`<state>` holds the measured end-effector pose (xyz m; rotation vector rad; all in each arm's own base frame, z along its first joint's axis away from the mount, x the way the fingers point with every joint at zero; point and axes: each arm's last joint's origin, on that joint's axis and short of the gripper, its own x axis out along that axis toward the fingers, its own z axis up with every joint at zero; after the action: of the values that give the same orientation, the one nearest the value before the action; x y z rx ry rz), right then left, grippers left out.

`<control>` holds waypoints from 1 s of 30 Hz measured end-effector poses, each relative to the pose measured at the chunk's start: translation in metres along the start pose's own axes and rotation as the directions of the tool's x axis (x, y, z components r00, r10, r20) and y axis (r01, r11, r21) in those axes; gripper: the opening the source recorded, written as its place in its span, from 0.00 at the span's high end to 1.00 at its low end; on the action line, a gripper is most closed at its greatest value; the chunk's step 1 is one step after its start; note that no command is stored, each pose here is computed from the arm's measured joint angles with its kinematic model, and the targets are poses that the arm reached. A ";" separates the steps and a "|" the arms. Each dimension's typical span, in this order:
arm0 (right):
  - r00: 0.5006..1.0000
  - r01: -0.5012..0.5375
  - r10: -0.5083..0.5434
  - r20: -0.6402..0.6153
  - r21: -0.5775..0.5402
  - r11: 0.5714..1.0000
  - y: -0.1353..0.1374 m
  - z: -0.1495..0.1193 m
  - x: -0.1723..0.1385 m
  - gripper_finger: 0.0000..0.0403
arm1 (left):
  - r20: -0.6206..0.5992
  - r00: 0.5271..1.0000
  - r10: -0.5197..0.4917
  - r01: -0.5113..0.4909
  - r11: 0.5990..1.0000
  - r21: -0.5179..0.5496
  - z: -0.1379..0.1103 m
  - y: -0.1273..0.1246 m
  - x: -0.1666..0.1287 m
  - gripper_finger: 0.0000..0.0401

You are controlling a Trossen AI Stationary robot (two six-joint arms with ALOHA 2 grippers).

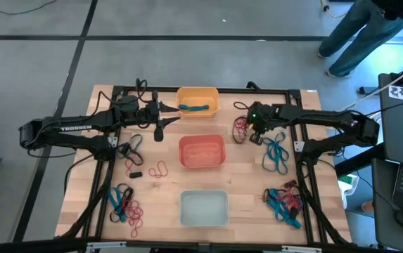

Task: Sort rubber bands into baskets
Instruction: Put the black rubber band in the orange bin

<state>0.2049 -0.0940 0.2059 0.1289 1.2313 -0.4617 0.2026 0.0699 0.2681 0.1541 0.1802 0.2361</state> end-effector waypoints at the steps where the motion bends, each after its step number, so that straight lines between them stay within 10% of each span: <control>1: 1.000 0.012 -0.012 0.001 0.006 1.000 -0.001 0.002 -0.005 1.00 | 0.000 1.000 0.000 0.000 1.000 0.000 0.000 0.000 0.000 0.66; 30: 0.861 -0.116 0.197 0.469 -0.197 0.974 0.063 0.061 -0.086 1.00 | 0.001 1.000 0.000 0.000 1.000 0.000 0.000 0.000 0.000 0.66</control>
<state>0.2626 -0.0344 0.2967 -0.0283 0.7466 -0.2267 0.2026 0.0699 0.2681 0.1540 0.1796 0.2357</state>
